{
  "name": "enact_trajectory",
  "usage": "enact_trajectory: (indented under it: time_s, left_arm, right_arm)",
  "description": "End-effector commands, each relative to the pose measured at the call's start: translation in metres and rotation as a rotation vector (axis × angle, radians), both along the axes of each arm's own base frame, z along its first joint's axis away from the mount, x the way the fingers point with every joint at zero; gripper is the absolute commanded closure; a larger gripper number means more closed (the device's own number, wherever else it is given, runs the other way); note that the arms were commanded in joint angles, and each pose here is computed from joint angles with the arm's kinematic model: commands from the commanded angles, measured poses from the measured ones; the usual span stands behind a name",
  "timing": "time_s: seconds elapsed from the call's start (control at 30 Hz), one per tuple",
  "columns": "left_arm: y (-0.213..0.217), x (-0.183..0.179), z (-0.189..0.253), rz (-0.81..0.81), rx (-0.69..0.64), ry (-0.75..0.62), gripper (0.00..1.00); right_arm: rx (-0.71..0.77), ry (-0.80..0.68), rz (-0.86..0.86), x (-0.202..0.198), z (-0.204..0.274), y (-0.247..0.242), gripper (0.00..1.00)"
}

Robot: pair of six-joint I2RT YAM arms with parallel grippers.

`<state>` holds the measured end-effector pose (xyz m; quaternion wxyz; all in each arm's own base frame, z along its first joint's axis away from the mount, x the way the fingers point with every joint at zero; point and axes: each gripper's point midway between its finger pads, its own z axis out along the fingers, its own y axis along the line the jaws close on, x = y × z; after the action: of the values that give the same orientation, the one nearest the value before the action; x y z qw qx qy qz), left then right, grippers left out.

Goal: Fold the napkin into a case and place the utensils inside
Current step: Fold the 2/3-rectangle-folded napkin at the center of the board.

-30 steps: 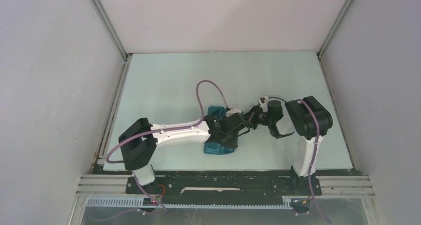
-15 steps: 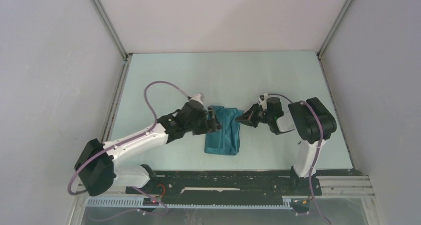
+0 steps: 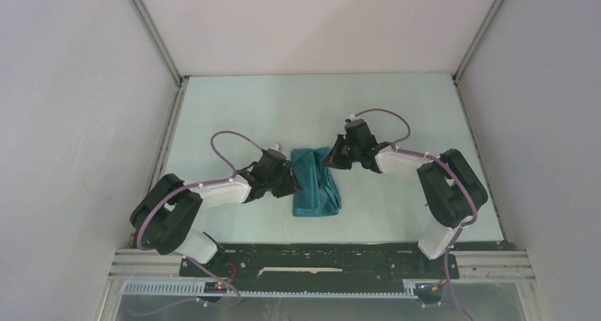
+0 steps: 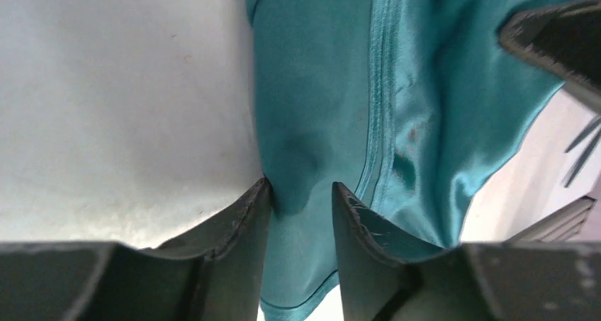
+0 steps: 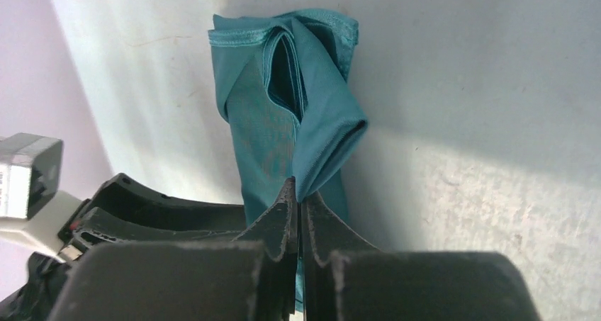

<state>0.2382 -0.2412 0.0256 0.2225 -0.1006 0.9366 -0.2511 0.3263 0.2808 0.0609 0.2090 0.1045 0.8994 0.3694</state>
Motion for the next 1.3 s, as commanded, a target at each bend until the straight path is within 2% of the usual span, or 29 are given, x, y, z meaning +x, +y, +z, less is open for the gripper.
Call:
enact_trajectory:
  time_s: [0.0, 0.2, 0.5, 0.8, 1.03, 1.27]
  left_arm:
    - [-0.014, 0.006, -0.004, -0.019, -0.072, -0.024, 0.59]
    - [-0.017, 0.005, -0.008, -0.018, -0.099, -0.028, 0.67]
    - [-0.013, -0.006, -0.021, -0.015, -0.141, -0.014, 0.72]
    - [-0.008, -0.016, -0.026, -0.025, -0.151, -0.005, 0.73]
    - [-0.002, -0.02, -0.024, -0.03, -0.136, -0.01, 0.73]
    - [0.013, -0.028, -0.022, -0.035, -0.109, -0.027, 0.66]
  right_arm:
    - [-0.248, 0.018, -0.048, -0.008, -0.008, -0.009, 1.0]
    - [-0.332, 0.034, -0.085, -0.011, -0.008, 0.017, 1.0]
    - [-0.187, 0.156, -0.116, -0.016, -0.012, 0.06, 1.0]
    - [-0.157, 0.094, -0.14, -0.006, 0.009, 0.081, 1.0]
    - [-0.222, 0.071, -0.132, 0.0, 0.001, 0.09, 1.0]
    - [-0.236, 0.052, -0.06, 0.002, -0.007, 0.098, 1.0]
